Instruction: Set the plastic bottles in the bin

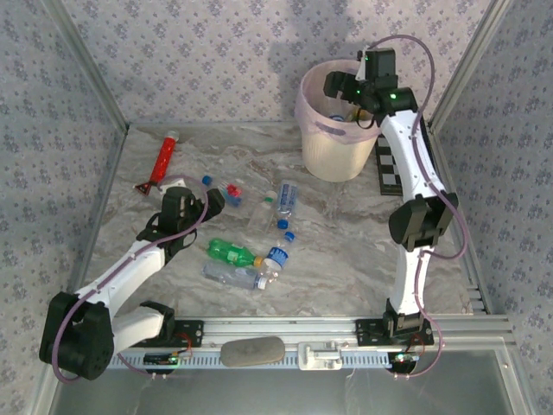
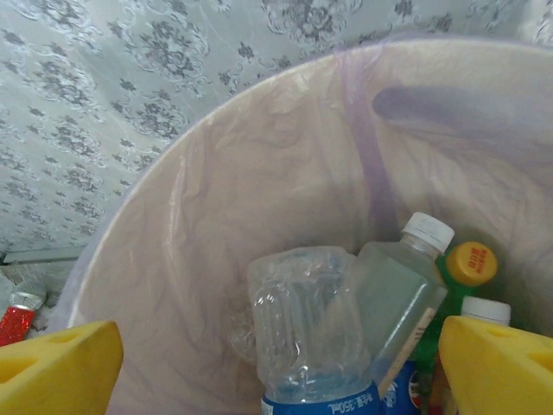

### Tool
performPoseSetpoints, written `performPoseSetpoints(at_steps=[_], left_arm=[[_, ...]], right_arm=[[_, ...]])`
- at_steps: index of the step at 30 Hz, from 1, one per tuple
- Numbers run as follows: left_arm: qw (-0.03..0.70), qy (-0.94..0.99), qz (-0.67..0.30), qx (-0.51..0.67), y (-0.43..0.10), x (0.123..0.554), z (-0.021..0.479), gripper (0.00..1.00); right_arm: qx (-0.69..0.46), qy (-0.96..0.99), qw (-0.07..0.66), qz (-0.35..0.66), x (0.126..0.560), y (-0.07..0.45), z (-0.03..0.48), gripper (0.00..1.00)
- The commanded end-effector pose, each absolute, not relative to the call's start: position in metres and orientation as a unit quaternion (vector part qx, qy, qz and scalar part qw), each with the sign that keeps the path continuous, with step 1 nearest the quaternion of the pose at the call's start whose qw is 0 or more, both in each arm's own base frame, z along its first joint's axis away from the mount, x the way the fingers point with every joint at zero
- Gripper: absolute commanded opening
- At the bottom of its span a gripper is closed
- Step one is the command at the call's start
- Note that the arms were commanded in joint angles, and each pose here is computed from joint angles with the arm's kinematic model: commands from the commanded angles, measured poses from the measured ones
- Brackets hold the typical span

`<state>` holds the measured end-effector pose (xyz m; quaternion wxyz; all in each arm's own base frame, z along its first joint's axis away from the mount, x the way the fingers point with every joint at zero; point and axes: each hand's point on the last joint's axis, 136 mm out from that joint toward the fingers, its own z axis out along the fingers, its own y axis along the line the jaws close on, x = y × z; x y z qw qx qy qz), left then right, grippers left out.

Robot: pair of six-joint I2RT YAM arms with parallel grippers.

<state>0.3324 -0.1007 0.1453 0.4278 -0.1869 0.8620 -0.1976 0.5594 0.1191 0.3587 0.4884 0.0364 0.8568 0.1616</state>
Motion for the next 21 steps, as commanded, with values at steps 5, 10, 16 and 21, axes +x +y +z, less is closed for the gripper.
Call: performPoseSetpoints(at_steps=[5,10,16,21], left_arm=[[0.422,0.864,-0.200,-0.187,-0.107,0.340,0.145,1.00],[0.406,0.878,-0.186,-0.172,-0.119,0.348,0.139,1.00],[0.386,0.894,-0.173,-0.149,-0.139,0.364,0.134,1.00],[0.375,0.904,-0.157,-0.134,-0.153,0.374,0.126,1.00]], right_arm=[[0.011,0.820,0.545,0.173,0.497,0.119,0.412,0.99],[0.009,0.810,0.560,0.175,0.457,0.122,0.397,0.99],[0.020,0.814,0.546,0.199,0.414,0.127,0.350,0.99],[0.064,0.823,0.519,0.219,0.387,0.126,0.281,0.99]])
